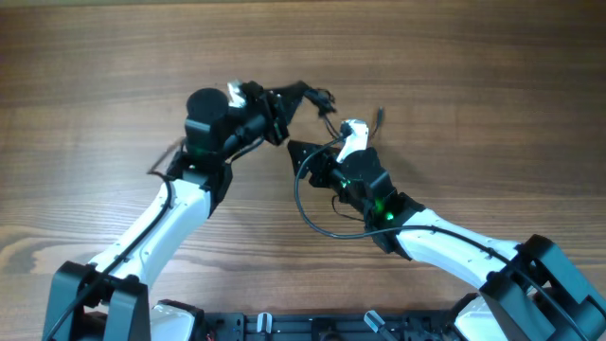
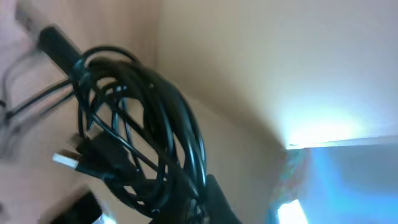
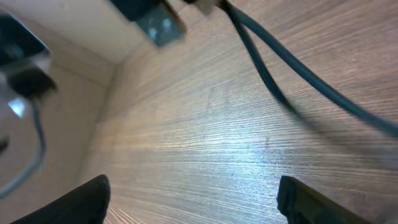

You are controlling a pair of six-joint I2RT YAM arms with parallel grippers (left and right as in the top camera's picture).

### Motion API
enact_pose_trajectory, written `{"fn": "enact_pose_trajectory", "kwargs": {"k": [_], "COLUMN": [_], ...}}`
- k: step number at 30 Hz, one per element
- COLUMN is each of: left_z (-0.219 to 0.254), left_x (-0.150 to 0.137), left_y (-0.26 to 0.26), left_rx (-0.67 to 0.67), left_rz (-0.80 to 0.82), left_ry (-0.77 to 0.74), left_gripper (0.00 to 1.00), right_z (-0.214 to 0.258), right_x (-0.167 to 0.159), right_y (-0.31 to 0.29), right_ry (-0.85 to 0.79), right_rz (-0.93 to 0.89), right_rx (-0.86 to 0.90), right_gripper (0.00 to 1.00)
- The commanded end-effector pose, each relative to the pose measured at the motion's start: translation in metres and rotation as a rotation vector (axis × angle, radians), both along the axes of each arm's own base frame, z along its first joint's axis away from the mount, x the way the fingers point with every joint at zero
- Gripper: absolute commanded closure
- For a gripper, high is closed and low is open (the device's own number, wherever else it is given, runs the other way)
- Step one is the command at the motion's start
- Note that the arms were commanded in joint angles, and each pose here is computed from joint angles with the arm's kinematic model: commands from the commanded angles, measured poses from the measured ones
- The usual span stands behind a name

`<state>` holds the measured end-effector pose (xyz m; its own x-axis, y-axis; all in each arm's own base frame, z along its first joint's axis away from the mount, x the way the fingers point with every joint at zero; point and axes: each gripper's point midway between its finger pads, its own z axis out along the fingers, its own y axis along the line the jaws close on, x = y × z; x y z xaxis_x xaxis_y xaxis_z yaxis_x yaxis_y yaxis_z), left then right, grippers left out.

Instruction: Untangle cables

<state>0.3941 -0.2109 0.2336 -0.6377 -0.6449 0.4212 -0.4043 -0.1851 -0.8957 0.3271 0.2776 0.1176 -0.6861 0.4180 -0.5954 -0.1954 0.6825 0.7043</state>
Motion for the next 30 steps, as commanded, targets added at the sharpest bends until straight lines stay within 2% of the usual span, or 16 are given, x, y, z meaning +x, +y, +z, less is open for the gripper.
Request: {"fn": "enact_pose_trajectory", "kwargs": {"k": [1, 2, 4, 6, 7, 8, 9, 10, 12, 15, 19, 21, 26, 30], "left_z": [0.016, 0.027, 0.047, 0.044, 0.039, 0.034, 0.031, 0.029, 0.028, 0.027, 0.027, 0.027, 0.026, 0.026], "left_x": [-0.002, -0.012, -0.036, -0.048, -0.049, -0.051, -0.057, -0.065, -0.077, -0.077, -0.077, -0.077, -0.077, -0.077], "left_y": [0.025, 0.024, 0.024, 0.028, 0.03, 0.031, 0.029, 0.027, 0.025, 0.025, 0.025, 0.025, 0.025, 0.025], "left_rx": [0.292, 0.277, 0.337, 0.404, 0.425, 0.443, 0.454, 0.45, 0.429, 0.428, 0.428, 0.428, 0.423, 0.422], "left_rz": [-0.146, -0.216, -0.369, -0.447, -0.461, -0.478, -0.511, -0.556, -0.609, -0.612, -0.612, -0.612, -0.615, -0.615], "left_ry": [-0.434, -0.516, -0.826, -0.985, -1.007, -1.028, -1.072, -1.128, -1.181, -1.178, -1.178, -1.178, -1.165, -1.16], "left_gripper": [0.96, 0.96, 0.96, 0.96, 0.96, 0.96, 0.96, 0.96, 0.96, 0.96, 0.96, 0.96, 0.96, 0.96], "right_z": [0.0, 0.003, 0.009, 0.02, 0.027, 0.035, 0.046, 0.059, 0.077, 0.094, 0.096, 0.093, 0.105, 0.102], "right_x": [-0.005, -0.006, -0.007, -0.007, -0.006, -0.004, -0.002, 0.002, 0.006, 0.005, -0.013, -0.02, -0.022, -0.021], "right_y": [-0.003, -0.01, -0.027, -0.039, -0.044, -0.049, -0.056, -0.063, -0.074, -0.07, -0.044, -0.034, -0.02, -0.016], "right_ry": [-0.016, 0.001, 0.027, 0.029, 0.02, 0.005, -0.017, -0.042, -0.084, -0.127, -0.118, -0.099, -0.054, -0.004], "right_rz": [0.065, 0.061, 0.034, 0.015, 0.009, -0.002, -0.014, -0.03, -0.049, 0.012, 0.196, 0.268, 0.326, 0.32], "right_rx": [-0.056, -0.062, -0.069, -0.063, -0.053, -0.039, -0.019, 0.005, 0.04, 0.095, 0.152, 0.177, 0.323, 0.37], "right_gripper": [0.0, 0.0, 0.01, 0.07, 0.12, 0.25, 0.53, 0.76, 0.88, 0.88, 0.87, 0.92, 0.95, 0.96]}}
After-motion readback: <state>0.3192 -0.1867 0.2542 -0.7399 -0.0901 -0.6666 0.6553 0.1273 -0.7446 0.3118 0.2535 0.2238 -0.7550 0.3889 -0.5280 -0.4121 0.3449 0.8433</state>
